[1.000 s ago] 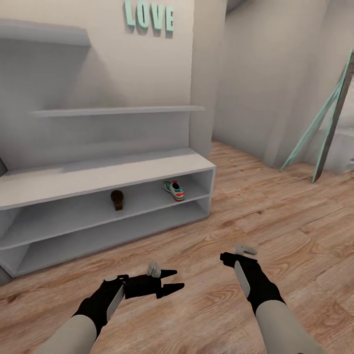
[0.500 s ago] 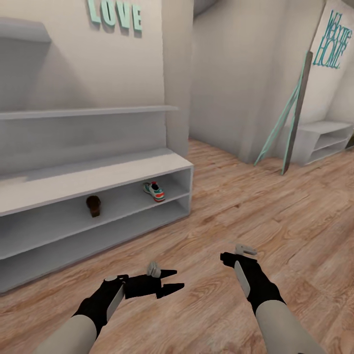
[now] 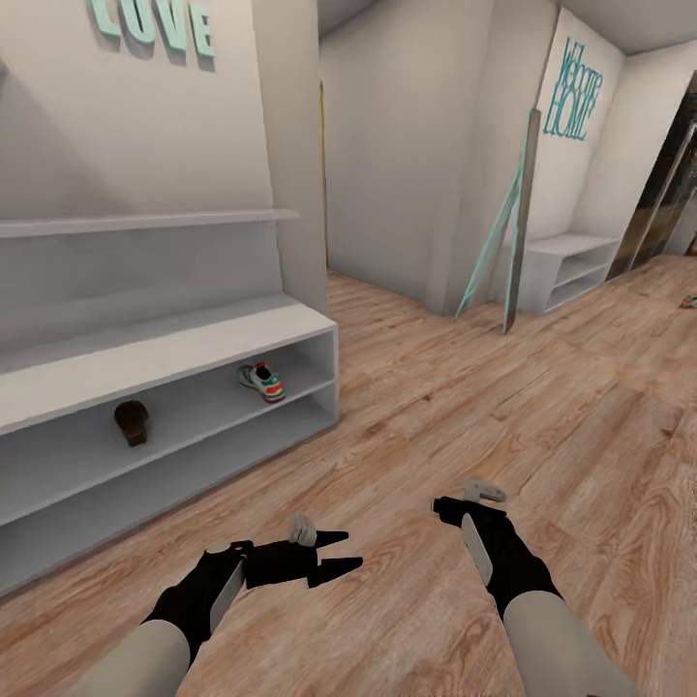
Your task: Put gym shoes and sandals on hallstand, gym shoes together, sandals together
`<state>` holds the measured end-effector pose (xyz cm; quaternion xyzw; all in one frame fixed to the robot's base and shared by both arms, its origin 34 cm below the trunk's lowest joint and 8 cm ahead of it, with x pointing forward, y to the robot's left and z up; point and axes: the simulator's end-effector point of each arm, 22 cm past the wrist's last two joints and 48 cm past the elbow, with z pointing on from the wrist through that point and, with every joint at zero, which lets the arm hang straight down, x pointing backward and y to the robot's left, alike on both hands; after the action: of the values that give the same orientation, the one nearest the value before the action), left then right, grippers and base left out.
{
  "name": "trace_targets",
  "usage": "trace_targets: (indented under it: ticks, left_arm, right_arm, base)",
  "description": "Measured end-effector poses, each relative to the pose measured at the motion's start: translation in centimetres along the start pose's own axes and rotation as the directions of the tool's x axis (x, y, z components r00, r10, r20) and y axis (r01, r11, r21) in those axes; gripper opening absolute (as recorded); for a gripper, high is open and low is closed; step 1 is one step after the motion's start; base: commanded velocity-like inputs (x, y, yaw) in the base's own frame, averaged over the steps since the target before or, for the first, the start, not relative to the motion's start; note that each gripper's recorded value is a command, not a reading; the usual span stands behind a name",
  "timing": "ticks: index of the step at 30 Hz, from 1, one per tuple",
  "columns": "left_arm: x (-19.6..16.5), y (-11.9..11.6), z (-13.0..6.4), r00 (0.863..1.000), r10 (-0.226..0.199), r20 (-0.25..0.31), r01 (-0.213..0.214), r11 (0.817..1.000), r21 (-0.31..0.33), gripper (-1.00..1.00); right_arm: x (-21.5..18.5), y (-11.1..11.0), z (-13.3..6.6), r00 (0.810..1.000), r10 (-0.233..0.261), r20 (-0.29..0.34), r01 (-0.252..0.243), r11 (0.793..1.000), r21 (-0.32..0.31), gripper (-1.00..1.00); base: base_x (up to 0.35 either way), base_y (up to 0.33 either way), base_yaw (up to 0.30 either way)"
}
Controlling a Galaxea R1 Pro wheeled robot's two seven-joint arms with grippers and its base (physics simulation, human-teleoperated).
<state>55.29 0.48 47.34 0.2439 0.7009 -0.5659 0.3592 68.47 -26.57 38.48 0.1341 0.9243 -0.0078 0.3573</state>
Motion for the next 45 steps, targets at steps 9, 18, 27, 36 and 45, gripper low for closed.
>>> trace_targets:
  ticks: [9, 18, 27, 36, 45]
  left_arm:
    - [-1.4, -1.0, -0.2, 0.999, 0.034, 0.008, -0.034, 0.999, 0.002, 1.0]
    - [-1.5, -1.1, -0.2, 0.999, 0.036, 0.009, -0.036, 0.999, 0.002, 1.0]
    - [-1.6, -1.1, -0.2, 0.999, 0.038, 0.01, -0.038, 0.999, 0.001, 1.0]
    - [-1.7, -1.1, -0.3, 0.999, 0.041, 0.011, -0.041, 0.999, 0.001, 1.0]
    - [-1.7, -0.6, -1.2, 0.999, 0.045, 0.006, -0.045, 0.999, -0.015, 1.0]
  right_arm:
    - [-1.7, 0.3, -1.4, 0.999, 0.004, 0.033, -0.004, 1.0, -0.008, 1.0]
    - [-1.8, 0.3, -1.4, 0.999, 0.004, 0.035, -0.004, 1.0, -0.009, 1.0]
    - [-1.9, 0.3, -1.5, 0.999, 0.004, 0.037, -0.004, 1.0, -0.01, 1.0]
    - [-2.1, 0.3, -1.7, 0.999, 0.004, 0.04, -0.004, 1.0, -0.01, 1.0]
    - [-2.1, 0.3, -1.7, 0.999, 0.005, 0.041, -0.004, 1.0, -0.011, 1.0]
  base:
    - [0.0, 0.0, -0.289]
    - [0.0, 0.0, -0.289]
    - [0.0, 0.0, -0.289]
    - [0.116, 0.0, -0.289]
    - [0.325, 0.0, -0.289]
